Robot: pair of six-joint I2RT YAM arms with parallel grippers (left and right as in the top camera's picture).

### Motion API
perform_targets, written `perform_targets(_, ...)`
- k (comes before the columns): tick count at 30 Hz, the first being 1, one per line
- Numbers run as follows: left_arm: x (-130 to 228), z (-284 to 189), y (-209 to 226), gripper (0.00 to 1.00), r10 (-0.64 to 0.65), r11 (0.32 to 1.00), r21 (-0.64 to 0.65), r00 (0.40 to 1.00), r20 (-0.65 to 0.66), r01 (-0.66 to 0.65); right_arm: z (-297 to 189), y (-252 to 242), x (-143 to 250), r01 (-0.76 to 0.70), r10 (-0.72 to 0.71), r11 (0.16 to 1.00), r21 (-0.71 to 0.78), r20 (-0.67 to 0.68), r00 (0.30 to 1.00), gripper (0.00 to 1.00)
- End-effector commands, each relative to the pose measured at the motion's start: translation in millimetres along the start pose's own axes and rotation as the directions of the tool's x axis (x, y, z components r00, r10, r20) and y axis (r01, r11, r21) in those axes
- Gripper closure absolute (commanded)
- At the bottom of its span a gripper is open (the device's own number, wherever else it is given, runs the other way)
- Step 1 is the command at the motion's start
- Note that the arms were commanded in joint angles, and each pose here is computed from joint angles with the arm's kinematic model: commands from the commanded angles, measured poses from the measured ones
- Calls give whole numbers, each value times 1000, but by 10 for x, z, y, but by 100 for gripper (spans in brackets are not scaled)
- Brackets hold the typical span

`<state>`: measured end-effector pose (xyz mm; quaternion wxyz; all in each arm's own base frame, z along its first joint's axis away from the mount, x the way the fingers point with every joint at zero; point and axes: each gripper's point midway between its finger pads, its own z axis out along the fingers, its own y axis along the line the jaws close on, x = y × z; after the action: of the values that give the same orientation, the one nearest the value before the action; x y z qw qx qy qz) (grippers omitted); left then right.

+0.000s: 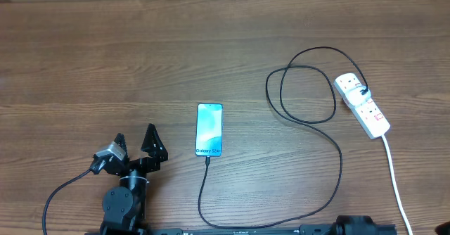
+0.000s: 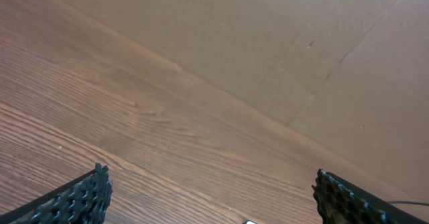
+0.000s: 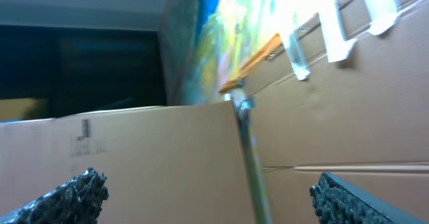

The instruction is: Plug charger to phone and switch on socket

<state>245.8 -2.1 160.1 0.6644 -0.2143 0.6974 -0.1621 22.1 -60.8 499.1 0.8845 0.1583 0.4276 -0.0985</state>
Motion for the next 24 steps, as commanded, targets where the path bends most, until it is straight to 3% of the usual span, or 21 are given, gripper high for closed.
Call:
perform_targets(1,-1,-1,4,0,-7,1000,3,1000,4,7,-14,319,60,-86,82,982,-170,-26,996,0)
perform_targets(5,-1,-1,4,1,-7,1000,3,1000,4,7,-31,676,130,-170,165,920,-354,-45,985,0)
perform_targets(11,-1,-1,4,0,-7,1000,3,1000,4,7,87,740,273,-183,202,909,-375,11,979,0)
perform_targets(17,-1,-1,4,1,-7,1000,2,1000,4,7,175,780,1185,-209,149,919,-335,-197,969,0)
perform_targets(24,-1,-1,4,1,-7,1000,2,1000,4,7,93,739,2345,-397,281,899,-185,-454,846,0)
